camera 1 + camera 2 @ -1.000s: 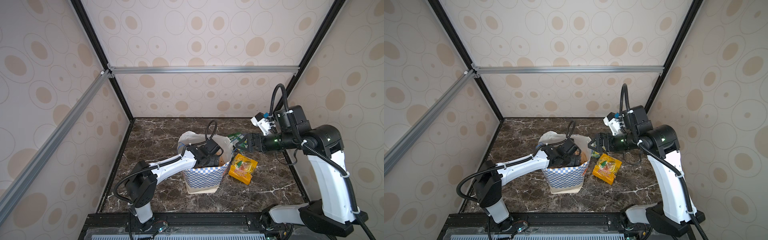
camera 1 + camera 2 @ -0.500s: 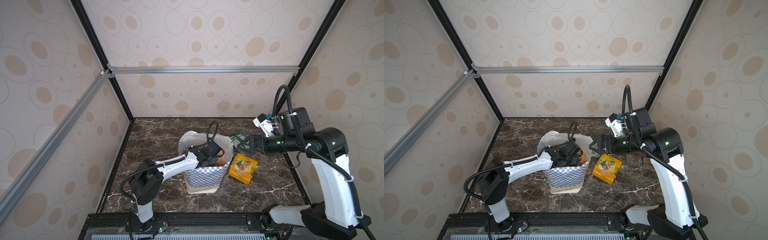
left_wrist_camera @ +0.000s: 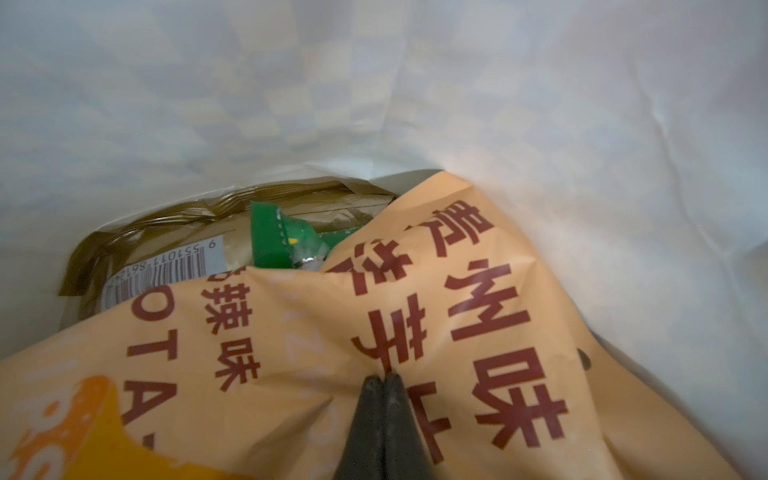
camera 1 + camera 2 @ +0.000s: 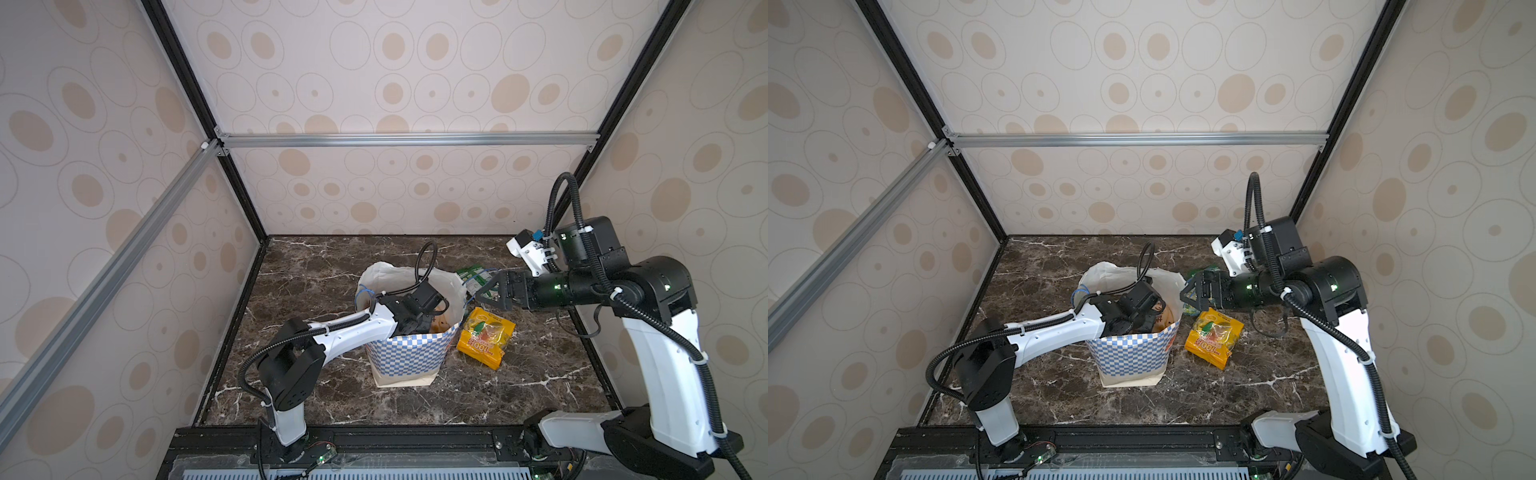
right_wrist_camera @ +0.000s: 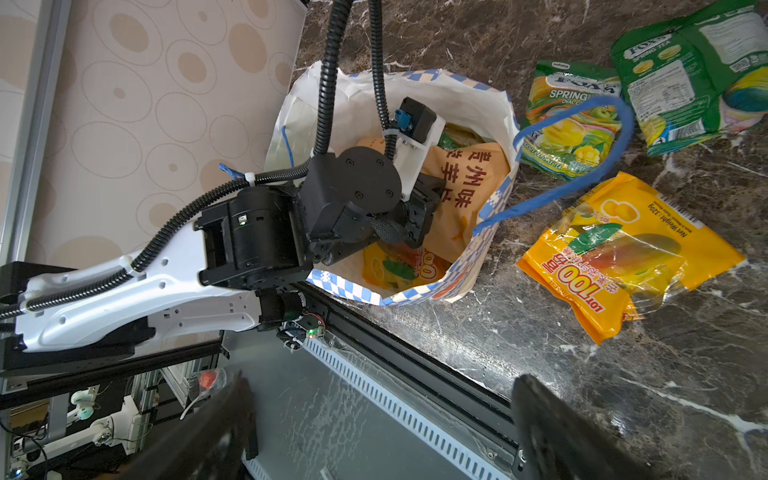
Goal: Take the snacks out of the paper bag
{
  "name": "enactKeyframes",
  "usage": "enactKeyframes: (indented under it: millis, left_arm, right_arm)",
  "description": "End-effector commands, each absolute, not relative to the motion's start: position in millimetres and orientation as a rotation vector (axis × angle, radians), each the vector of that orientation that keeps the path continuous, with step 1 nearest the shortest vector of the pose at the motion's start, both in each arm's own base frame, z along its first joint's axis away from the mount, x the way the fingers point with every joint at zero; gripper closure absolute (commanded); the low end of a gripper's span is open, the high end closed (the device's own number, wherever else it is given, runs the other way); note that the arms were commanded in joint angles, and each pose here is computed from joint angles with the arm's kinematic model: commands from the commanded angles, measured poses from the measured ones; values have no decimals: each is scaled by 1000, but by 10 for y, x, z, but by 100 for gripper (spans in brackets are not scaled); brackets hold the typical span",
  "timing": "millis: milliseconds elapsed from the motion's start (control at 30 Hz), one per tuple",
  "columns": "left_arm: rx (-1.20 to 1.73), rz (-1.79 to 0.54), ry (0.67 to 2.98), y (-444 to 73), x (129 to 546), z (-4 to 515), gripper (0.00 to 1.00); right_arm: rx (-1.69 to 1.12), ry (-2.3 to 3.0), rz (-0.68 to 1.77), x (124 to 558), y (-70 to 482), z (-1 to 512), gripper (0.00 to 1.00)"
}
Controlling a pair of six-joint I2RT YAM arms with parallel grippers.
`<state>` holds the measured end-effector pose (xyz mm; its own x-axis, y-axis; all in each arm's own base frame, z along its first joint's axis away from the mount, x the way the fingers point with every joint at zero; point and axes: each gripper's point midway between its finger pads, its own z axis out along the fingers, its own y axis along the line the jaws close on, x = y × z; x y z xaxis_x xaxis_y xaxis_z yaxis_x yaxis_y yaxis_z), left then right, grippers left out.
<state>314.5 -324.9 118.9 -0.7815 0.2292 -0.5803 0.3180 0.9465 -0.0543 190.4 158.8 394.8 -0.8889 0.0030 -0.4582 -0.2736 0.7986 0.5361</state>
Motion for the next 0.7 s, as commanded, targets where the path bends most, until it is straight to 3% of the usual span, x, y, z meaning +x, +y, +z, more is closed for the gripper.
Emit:
enactKeyframes:
  millis: [0,667]
  left_arm:
    - [390,-134,2555,-3084,3048,1224,100]
    - [261,-234,2380,-2991,3295,2532,100]
  right_arm:
    - [-208,2581,831,1824,1552,3881,0]
    - [-216,2581,851,1859,1595,3844,0]
